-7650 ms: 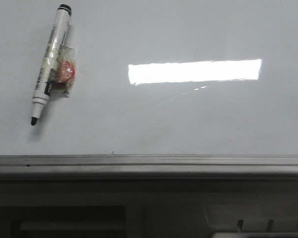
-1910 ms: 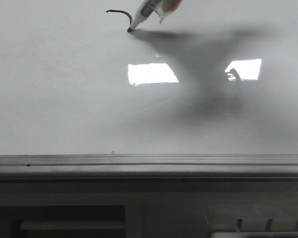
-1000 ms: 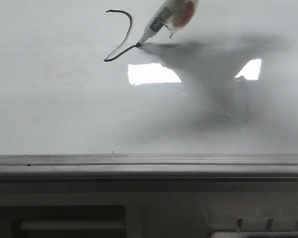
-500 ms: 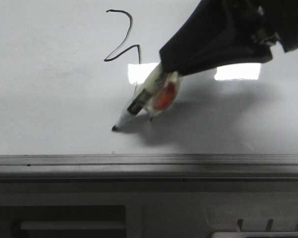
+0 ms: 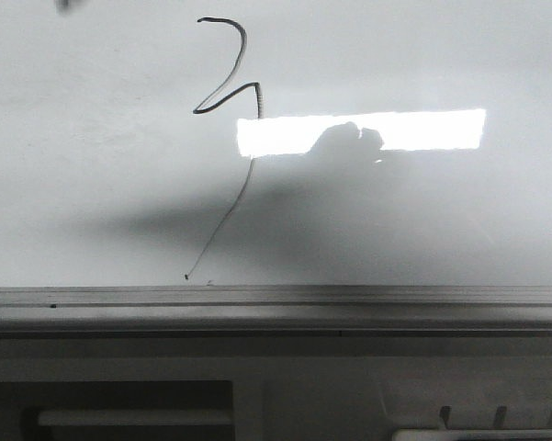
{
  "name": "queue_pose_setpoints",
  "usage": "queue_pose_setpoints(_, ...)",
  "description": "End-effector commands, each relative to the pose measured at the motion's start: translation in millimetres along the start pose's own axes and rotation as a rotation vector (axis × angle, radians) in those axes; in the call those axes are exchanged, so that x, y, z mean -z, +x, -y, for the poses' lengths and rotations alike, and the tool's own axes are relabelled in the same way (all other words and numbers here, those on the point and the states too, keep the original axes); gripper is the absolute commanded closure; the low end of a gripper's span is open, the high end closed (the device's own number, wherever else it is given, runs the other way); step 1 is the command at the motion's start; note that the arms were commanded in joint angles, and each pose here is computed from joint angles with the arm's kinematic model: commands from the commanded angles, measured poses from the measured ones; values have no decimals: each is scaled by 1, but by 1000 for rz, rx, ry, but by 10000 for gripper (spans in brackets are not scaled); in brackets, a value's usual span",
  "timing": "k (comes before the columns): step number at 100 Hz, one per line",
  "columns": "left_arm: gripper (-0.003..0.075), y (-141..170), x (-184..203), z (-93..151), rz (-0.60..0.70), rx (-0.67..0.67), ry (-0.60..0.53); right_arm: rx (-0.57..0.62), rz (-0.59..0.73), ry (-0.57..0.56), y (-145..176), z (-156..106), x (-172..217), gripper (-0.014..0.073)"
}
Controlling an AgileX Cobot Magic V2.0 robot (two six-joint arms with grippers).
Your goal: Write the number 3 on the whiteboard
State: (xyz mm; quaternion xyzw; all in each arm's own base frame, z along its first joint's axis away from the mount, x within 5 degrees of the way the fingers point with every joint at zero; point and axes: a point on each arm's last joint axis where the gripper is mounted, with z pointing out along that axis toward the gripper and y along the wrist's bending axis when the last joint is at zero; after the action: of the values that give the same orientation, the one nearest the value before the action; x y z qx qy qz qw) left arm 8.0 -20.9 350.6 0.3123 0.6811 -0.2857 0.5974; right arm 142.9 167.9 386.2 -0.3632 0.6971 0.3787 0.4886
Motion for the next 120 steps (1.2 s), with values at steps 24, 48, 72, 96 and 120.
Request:
queue_pose_setpoints(24,199,-43,-46,26,-99,-108,352,263,-150,-297,-43,-36,15,656)
queue_pose_setpoints(48,358,-59,-90,28,-309,-100,454,459,-153,-394,-38,-60,6,656)
queue_pose_setpoints(72,442,-55,-109,28,-388,-70,484,480,-144,-401,-37,-65,5,656)
queue_pose_setpoints(96,448,-53,-108,29,-411,-67,501,478,-120,-374,-40,-63,4,656)
queue_pose_setpoints(120,585,-53,-108,29,-412,-69,500,476,-118,-373,-40,-63,4,656)
